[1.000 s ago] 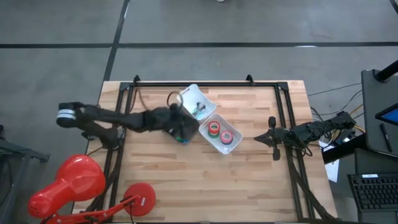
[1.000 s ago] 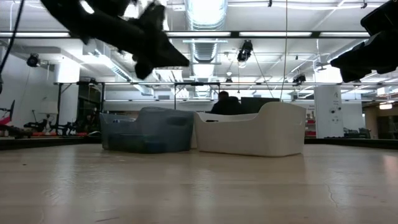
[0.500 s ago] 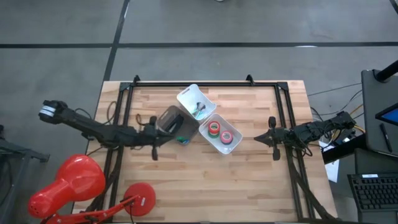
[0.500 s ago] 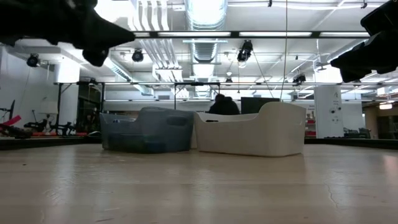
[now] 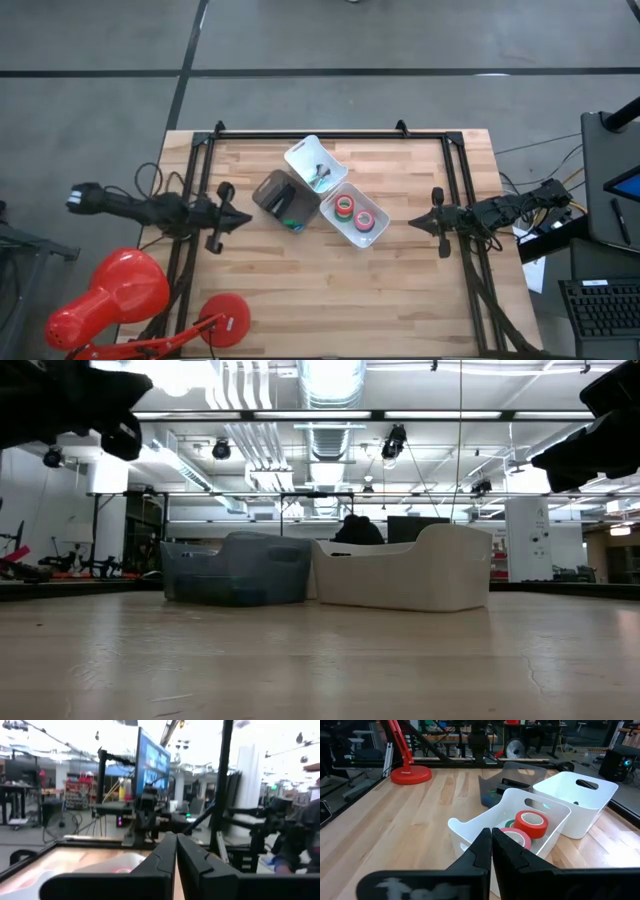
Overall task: Pick and place Stapler, Stapler remover, tape
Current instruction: Return to Home Position
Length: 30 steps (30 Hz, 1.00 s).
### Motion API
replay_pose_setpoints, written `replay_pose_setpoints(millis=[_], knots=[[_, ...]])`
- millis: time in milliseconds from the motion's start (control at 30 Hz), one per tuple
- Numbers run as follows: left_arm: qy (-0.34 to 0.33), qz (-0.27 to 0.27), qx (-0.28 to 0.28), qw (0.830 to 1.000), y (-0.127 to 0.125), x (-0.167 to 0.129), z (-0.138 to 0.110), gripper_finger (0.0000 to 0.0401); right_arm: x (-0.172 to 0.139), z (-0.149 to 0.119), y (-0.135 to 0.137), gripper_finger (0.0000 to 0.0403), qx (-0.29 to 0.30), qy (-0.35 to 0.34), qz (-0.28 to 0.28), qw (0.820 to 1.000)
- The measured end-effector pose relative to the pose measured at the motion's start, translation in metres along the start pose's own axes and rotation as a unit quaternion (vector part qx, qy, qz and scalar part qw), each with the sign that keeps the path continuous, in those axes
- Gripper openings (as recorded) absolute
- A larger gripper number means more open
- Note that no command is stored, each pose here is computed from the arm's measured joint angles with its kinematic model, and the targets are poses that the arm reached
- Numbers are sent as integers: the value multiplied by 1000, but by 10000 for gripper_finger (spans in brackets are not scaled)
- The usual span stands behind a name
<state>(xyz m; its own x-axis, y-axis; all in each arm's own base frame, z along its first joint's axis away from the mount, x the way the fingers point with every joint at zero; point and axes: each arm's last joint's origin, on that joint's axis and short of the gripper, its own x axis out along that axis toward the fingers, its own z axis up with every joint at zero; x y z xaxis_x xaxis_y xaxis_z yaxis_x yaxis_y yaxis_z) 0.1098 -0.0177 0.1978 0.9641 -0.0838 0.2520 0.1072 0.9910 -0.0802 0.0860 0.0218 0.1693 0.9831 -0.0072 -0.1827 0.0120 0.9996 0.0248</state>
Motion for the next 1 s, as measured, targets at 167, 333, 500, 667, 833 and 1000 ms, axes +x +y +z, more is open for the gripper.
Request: replay_pose_setpoints(millis=[167, 333, 500, 667, 833, 1000], knots=[[6, 3, -3, 1000, 1, -12, -4, 18, 0, 0, 0, 8, 0, 0, 0, 1000], [23, 21, -25, 999, 3, -19, -7, 17, 0, 0, 0, 8, 0, 0, 0, 1000], [32, 22, -32, 999, 3, -18, -9, 14, 0, 0, 0, 8, 0, 0, 0, 1000], [45, 23, -31, 998, 3, -17, -11, 17, 0, 0, 0, 8, 0, 1, 0, 1000], [49, 24, -30, 998, 3, -16, -12, 21, 0, 0, 0, 8, 0, 0, 0, 1000], [49, 24, -30, 998, 3, -16, -12, 17, 0, 0, 0, 8, 0, 0, 0, 1000]])
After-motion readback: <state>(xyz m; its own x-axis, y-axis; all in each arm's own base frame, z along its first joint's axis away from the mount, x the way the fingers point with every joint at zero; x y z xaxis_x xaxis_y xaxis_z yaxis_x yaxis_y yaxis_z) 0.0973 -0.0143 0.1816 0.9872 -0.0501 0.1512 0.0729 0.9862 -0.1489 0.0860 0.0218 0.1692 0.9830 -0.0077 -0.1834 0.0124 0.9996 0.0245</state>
